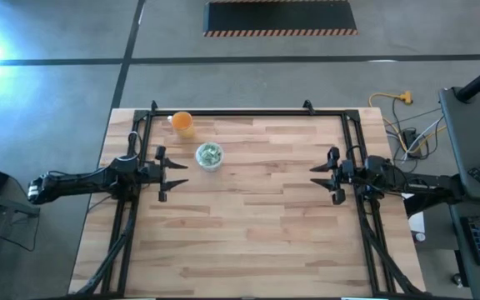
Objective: Pick and place Stevia / Truvia into bins
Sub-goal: Return to Home Position
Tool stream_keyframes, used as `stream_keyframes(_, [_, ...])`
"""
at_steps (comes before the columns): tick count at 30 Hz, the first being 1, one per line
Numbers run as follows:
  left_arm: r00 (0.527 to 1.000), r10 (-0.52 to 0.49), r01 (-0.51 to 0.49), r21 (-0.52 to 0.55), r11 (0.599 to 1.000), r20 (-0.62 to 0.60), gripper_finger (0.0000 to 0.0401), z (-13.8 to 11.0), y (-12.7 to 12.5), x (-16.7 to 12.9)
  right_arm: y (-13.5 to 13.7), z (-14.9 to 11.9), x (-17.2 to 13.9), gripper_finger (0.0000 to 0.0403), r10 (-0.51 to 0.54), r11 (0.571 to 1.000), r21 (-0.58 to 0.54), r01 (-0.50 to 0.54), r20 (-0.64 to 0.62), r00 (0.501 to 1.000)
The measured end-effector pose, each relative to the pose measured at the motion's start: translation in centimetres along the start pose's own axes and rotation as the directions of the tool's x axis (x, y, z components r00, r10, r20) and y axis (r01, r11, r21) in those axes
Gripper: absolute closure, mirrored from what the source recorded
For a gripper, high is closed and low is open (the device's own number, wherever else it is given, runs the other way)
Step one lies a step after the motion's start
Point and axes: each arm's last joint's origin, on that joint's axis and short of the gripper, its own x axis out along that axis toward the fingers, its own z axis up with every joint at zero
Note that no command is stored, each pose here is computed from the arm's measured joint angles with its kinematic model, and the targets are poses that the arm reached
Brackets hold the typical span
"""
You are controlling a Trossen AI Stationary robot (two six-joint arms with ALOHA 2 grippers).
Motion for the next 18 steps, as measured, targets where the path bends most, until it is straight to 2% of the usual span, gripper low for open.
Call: stream_keyframes(18, [1.000,-0.001,0.001,0.000,1.000,-0.008,0.0216,-0.07,-0.01,0.05,0.00,0.01,0.00,0.0260,0.000,1.000,-0.001,0.000,0.001,1.000])
